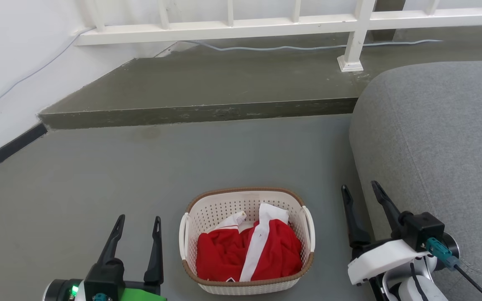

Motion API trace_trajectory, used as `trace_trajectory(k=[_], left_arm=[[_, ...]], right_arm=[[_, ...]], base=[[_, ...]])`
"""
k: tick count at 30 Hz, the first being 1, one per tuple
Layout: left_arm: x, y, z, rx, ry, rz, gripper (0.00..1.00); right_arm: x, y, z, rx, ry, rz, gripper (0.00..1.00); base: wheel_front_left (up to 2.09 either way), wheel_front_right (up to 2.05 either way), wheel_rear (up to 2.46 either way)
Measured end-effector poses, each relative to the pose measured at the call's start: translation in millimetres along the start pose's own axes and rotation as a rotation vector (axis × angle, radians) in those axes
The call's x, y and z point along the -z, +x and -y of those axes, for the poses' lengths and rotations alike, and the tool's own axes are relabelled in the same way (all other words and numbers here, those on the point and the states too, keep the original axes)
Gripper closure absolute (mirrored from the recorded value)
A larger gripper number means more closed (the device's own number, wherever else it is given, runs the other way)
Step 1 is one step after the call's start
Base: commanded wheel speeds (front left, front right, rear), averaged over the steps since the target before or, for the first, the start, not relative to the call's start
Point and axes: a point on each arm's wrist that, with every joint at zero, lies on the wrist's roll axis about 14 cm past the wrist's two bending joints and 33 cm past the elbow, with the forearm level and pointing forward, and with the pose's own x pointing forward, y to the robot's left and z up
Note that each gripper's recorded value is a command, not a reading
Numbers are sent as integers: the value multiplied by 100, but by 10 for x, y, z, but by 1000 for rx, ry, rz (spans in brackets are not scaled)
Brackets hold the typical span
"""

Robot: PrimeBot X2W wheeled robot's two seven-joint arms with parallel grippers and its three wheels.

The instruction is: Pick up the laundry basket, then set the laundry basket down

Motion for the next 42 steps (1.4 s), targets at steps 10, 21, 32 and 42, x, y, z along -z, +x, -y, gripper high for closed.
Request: trace_trajectory(k=[10,21,32,42], left_arm=[[18,-3,-14,-5,-6,-6,0],[41,-2,-19,-7,-7,-13,0],[136,32,-47,-18,-23,-45,0],[338,215,-114,-30,-29,-101,0]], right_arm=[[2,2,3,0,1,-1,0],[18,7,4,-2,2,-6,0],[111,48,6,-8,2,-34,0],[192,309,84,-5,-3,-49,0]], base=[[0,0,0],[0,0,0],[0,0,0],[0,0,0]])
